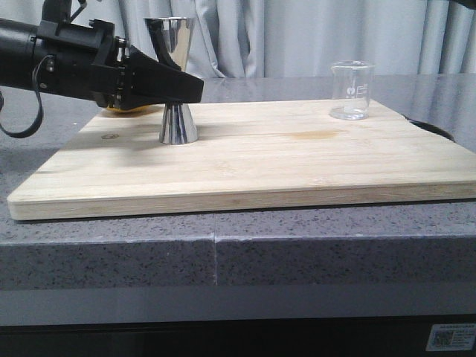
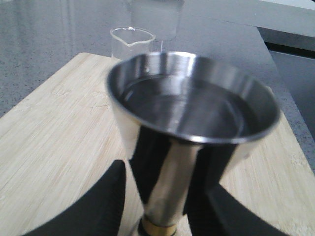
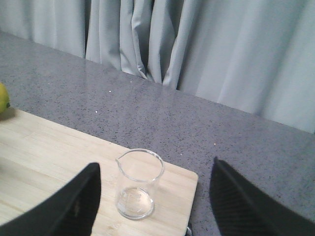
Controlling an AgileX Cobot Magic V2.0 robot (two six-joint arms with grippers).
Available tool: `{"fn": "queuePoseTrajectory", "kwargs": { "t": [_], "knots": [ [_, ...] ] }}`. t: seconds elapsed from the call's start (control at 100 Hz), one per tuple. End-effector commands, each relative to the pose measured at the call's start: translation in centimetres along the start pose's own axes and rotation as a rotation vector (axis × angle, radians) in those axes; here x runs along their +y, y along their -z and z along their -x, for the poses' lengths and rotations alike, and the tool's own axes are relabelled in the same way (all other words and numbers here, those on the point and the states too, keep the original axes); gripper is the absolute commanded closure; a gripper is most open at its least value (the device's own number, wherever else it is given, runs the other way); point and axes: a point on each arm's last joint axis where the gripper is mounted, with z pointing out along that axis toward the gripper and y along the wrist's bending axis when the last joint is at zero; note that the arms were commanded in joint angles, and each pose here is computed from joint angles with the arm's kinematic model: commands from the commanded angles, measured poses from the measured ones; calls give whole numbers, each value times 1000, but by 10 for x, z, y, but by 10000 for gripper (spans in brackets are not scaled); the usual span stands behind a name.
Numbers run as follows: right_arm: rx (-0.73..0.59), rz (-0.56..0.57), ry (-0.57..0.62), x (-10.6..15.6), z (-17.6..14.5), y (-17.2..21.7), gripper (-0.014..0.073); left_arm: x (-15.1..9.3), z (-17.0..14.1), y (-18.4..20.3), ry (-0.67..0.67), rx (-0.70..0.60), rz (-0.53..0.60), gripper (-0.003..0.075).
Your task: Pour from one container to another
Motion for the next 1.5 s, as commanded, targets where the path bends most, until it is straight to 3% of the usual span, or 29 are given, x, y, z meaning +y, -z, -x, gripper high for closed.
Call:
{"fn": "queuePoseTrajectory", "kwargs": {
  "t": [0.0,0.44,1.49],
  "knots": [
    [-111,-1,4,-2,18,3,167,-9,31,4,-48,-99,-47,442],
    [-111,-1,4,-2,18,3,167,-9,31,4,-27,-96,-49,348],
    [-113,-1,4,-2,18,3,167,-6,29,20,19,-101,-71,316]
  ]
}}
